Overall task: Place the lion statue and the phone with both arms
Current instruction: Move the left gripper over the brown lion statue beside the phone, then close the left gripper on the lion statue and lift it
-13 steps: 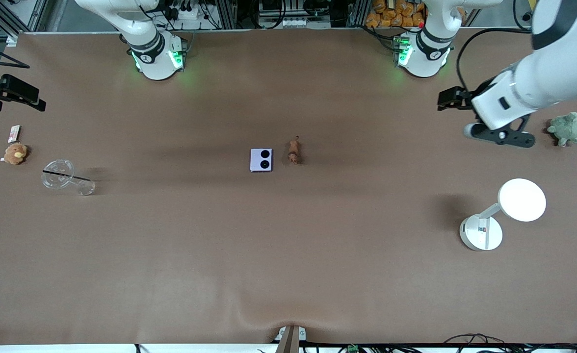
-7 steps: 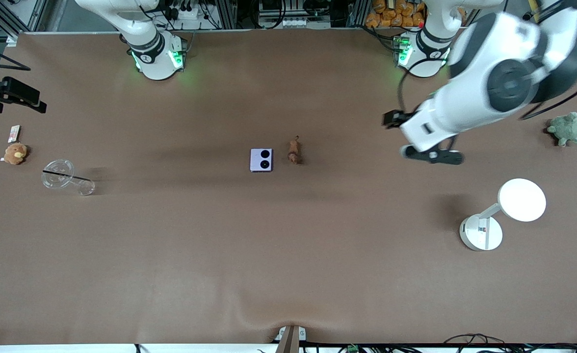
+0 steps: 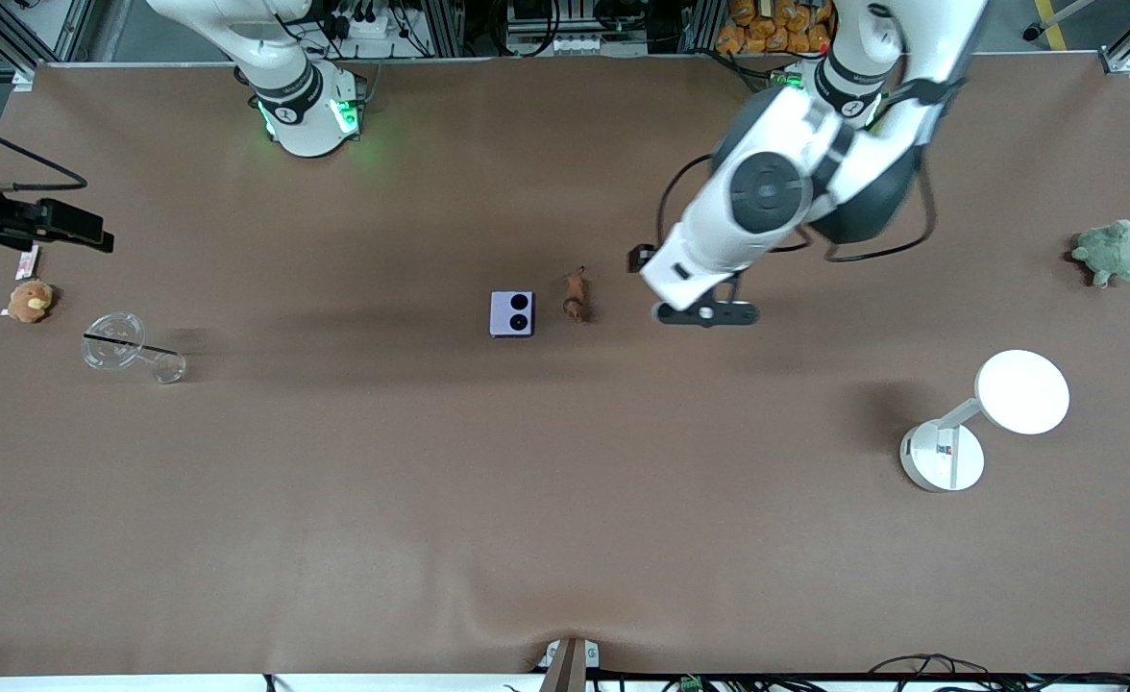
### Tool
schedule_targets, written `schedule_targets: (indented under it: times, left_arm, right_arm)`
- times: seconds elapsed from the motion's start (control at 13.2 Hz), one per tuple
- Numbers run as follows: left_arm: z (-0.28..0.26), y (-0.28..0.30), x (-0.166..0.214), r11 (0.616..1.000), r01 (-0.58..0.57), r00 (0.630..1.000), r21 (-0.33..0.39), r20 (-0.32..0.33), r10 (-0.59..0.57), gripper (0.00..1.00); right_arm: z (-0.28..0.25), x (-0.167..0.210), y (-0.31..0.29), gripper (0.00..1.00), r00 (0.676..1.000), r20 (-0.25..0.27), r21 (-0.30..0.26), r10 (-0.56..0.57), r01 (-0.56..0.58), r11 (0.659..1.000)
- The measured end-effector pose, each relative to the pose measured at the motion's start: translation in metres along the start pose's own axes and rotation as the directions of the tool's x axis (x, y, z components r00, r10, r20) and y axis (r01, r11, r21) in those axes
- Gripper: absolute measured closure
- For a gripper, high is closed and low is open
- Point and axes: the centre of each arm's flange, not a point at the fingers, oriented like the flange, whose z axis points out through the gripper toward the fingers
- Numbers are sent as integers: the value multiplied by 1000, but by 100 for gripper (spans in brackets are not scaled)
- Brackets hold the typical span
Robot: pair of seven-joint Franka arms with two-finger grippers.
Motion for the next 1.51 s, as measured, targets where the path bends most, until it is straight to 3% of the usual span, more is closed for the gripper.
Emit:
schedule_targets:
  times: [0.23, 0.53, 0.83, 1.36, 1.51]
  left_arm:
    - [51, 34, -10, 999, 45, 999, 23, -11, -45, 0]
    - [127, 82, -34, 988, 108, 992, 114, -83, -99, 0]
    - [156, 101, -23, 983, 165, 983, 84, -92, -157, 0]
    - [199, 121, -12, 981, 185, 976, 66, -132, -175, 0]
    - [201, 120, -9, 980, 189, 973, 66, -144, -178, 20]
  right_arm:
    - [20, 15, 2, 0, 999, 40, 0, 3, -3, 1000]
    - [60, 48, 2, 0, 996, 87, -1, 4, -4, 1000]
    - [94, 75, 0, 0, 994, 108, 2, -2, 1, 1000]
    - [108, 82, -31, 0, 991, 130, 19, -29, 26, 999]
    - [114, 81, -65, 0, 990, 142, 33, 7, -12, 999]
